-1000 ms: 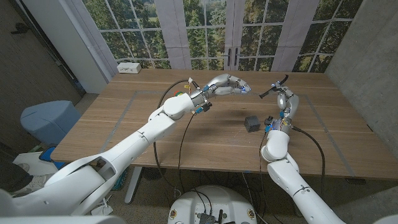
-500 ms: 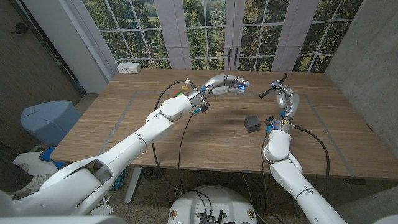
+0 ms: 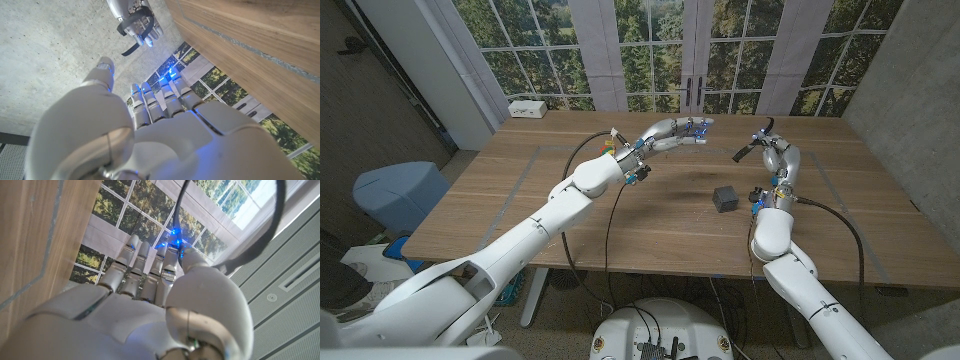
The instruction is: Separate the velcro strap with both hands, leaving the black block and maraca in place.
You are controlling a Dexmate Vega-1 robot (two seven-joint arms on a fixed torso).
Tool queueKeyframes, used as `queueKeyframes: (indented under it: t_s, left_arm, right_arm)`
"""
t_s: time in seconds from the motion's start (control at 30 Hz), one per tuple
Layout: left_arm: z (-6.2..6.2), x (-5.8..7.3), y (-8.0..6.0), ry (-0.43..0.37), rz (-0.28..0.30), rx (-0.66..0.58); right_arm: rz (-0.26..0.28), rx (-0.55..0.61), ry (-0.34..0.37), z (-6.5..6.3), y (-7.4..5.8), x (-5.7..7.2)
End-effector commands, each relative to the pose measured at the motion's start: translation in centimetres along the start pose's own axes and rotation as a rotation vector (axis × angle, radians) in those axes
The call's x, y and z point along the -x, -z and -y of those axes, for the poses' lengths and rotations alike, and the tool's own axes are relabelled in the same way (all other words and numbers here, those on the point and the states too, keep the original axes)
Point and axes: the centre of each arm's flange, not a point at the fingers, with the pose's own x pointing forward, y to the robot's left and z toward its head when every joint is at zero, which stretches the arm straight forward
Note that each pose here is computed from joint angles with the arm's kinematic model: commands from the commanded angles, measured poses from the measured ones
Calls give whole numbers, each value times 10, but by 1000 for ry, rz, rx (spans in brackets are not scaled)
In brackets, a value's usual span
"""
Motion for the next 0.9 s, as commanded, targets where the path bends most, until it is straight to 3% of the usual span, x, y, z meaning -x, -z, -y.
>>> queueKeyframes:
  t_s: [0.03,0.9]
  left_arm:
    - [-10,13,7,-9,-9,37]
    - [-22,47,23,-139,27,225]
  right_arm:
    - [-7,115,-54,2,-4,-1]
    - [5,348,-171,-1,-11,-7]
